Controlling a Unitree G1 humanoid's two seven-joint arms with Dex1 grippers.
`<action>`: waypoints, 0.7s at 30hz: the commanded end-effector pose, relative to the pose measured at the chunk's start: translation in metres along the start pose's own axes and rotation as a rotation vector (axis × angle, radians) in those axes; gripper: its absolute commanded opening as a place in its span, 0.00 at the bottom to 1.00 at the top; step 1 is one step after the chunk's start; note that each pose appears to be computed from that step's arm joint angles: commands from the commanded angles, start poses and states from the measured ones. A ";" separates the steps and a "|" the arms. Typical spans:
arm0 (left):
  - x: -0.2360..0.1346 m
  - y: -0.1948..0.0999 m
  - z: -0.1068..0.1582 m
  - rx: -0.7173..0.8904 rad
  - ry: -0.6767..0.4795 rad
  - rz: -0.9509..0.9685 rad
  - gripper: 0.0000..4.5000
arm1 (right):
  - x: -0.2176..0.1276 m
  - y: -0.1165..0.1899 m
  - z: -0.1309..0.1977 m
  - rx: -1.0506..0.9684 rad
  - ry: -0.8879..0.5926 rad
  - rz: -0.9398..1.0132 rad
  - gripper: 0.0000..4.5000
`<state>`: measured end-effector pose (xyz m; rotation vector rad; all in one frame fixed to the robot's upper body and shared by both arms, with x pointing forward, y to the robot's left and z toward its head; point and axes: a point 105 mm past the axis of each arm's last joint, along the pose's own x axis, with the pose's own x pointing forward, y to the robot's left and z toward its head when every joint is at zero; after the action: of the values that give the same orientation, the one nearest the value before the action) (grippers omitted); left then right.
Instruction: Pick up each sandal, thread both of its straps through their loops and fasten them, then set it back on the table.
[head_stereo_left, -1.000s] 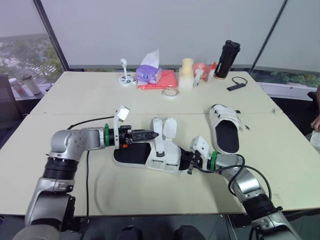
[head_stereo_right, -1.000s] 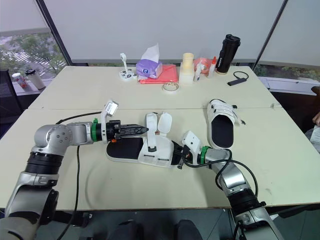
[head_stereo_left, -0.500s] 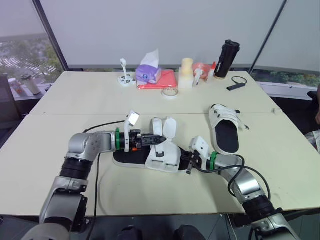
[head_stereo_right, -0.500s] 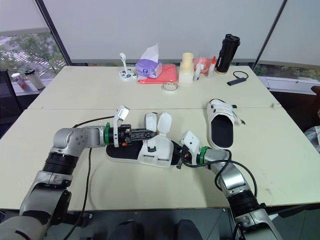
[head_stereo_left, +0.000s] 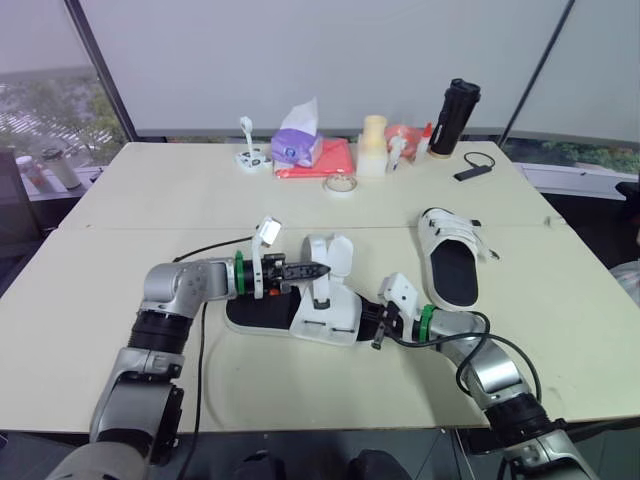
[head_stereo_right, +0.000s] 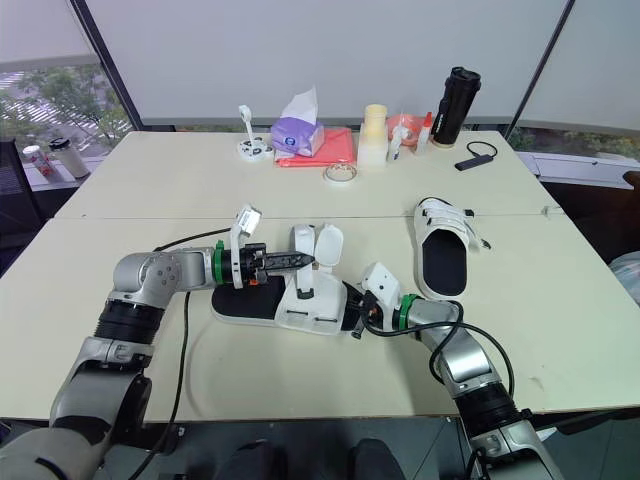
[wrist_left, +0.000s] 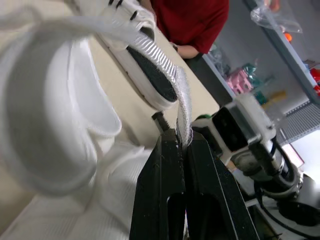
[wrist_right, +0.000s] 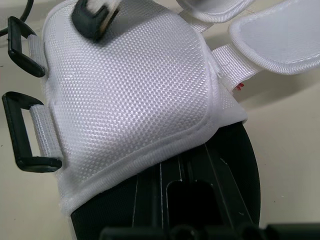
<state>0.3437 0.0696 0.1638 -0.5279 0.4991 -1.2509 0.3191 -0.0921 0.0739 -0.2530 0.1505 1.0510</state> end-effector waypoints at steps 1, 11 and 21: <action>-0.008 -0.019 0.020 0.009 -0.027 -0.092 0.01 | 0.002 0.011 -0.034 0.076 0.121 0.024 0.00; -0.011 -0.020 -0.004 0.022 0.143 -0.138 0.01 | 0.005 0.013 -0.033 0.085 0.106 0.016 0.00; -0.009 -0.011 -0.012 0.039 0.168 -0.117 0.01 | 0.005 0.014 -0.032 0.092 0.099 0.011 0.00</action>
<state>0.3269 0.0760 0.1567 -0.4278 0.6167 -1.3962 0.3177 -0.0867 0.0738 -0.2355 0.1437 1.0503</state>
